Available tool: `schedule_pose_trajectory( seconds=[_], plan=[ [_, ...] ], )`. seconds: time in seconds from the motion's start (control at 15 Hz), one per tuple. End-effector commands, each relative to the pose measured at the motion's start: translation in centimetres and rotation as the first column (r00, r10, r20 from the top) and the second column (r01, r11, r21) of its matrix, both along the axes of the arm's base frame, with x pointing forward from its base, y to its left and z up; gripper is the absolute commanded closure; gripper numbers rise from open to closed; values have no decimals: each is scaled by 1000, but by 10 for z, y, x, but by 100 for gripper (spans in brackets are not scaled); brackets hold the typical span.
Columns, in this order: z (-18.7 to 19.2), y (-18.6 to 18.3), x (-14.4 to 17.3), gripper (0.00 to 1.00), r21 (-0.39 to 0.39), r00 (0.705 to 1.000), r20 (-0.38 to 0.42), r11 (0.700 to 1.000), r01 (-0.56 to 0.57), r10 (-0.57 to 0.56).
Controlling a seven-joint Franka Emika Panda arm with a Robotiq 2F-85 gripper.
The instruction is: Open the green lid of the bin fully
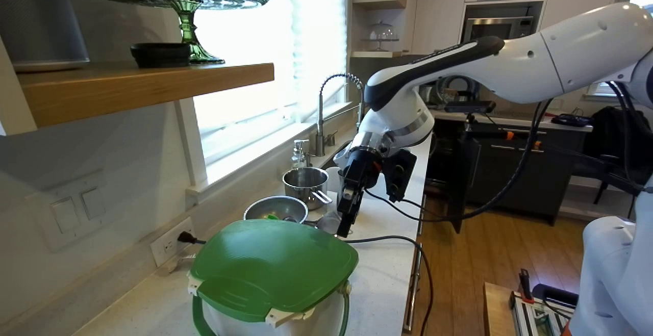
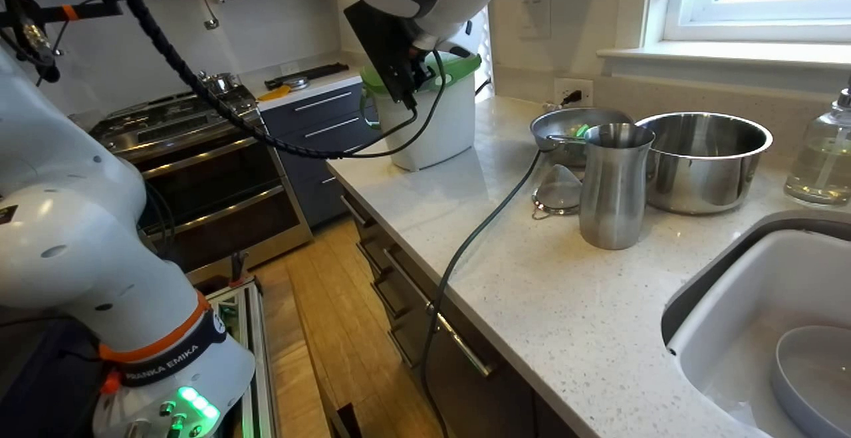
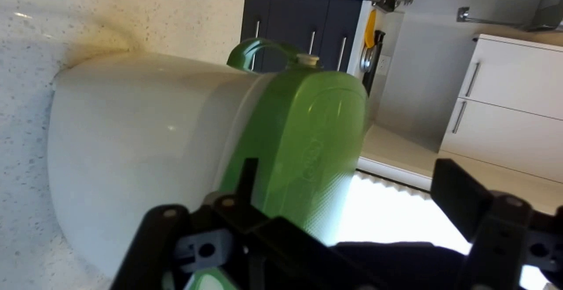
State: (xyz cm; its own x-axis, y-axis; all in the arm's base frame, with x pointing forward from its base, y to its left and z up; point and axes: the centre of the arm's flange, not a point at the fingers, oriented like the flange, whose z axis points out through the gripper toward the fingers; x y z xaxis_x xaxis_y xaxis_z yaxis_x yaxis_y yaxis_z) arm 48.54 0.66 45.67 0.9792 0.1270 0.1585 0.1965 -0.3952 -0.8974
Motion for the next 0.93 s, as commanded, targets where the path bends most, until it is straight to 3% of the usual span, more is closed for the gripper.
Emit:
schedule_pose_trajectory(
  seconds=[0.0, 0.33, 0.87],
  plan=[
    [-12, -15, 16, 0, 21, 998, -57, 999, -35, 36],
    [-20, -31, 22, 0, 11, 998, -65, 1000, 5, -4],
    [-42, -17, 48, 0, -6, 990, -22, 991, 137, -137]
  ],
)
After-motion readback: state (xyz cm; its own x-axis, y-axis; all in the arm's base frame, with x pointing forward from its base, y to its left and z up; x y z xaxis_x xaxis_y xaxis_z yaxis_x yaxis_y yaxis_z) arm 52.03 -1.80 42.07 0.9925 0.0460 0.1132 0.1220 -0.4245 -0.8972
